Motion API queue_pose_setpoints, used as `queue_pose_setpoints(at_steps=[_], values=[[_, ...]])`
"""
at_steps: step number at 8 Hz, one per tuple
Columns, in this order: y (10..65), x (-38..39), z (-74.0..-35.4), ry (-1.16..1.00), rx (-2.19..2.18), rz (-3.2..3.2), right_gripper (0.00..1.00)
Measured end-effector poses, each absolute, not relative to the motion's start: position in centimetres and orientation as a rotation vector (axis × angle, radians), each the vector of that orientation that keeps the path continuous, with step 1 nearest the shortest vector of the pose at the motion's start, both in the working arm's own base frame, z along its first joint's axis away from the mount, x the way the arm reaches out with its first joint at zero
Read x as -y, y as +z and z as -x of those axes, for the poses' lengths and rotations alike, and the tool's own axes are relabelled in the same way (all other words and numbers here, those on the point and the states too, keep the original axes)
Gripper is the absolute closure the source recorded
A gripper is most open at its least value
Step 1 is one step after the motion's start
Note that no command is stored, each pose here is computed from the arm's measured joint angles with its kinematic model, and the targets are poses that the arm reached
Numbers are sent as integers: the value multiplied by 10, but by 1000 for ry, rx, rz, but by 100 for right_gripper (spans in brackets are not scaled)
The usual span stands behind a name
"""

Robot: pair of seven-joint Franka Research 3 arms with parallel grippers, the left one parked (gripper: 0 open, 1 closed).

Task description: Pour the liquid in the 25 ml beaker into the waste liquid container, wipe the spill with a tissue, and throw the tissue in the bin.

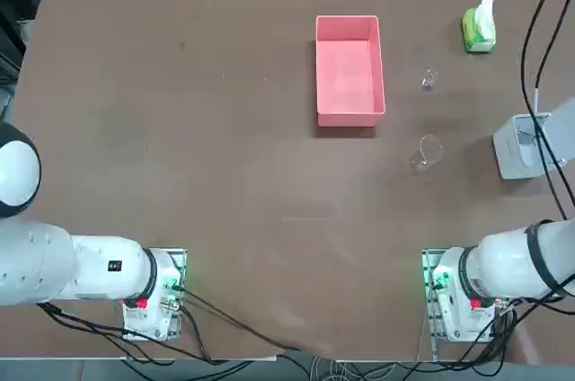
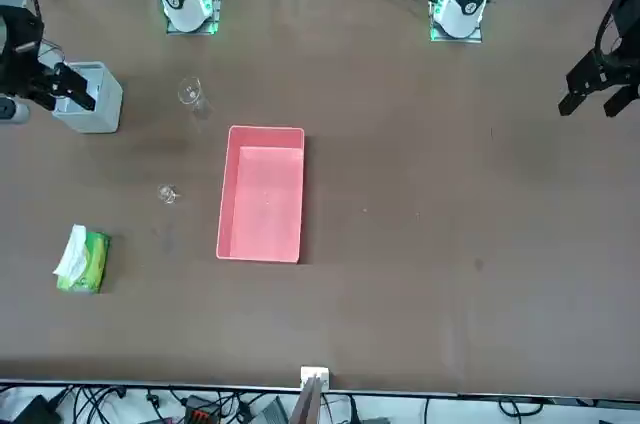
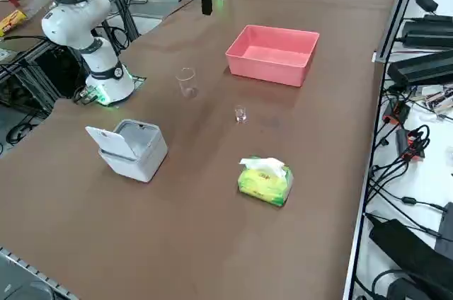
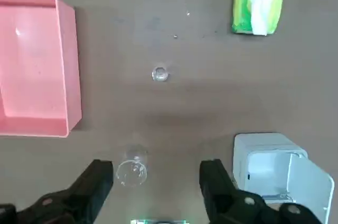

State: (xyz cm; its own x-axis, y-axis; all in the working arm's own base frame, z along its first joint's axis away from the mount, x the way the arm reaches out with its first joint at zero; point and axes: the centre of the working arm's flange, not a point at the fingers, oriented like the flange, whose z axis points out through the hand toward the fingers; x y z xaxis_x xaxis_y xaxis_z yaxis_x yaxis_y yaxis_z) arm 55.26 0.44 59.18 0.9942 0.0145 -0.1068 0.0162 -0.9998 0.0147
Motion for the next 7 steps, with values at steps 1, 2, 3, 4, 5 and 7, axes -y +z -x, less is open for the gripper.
queue_pose_setpoints(at_steps=[1,2,3,4,5,7], values=[[584,-6,-555,-198,-45,-3120,0],[577,1,-557,-225,-113,-3121,0],[569,19,-559,-249,-218,-3125,0],[559,47,-562,-269,-313,-3130,0],[550,79,-563,-272,-421,-3133,0],[534,132,-562,-217,-716,-3137,0]])
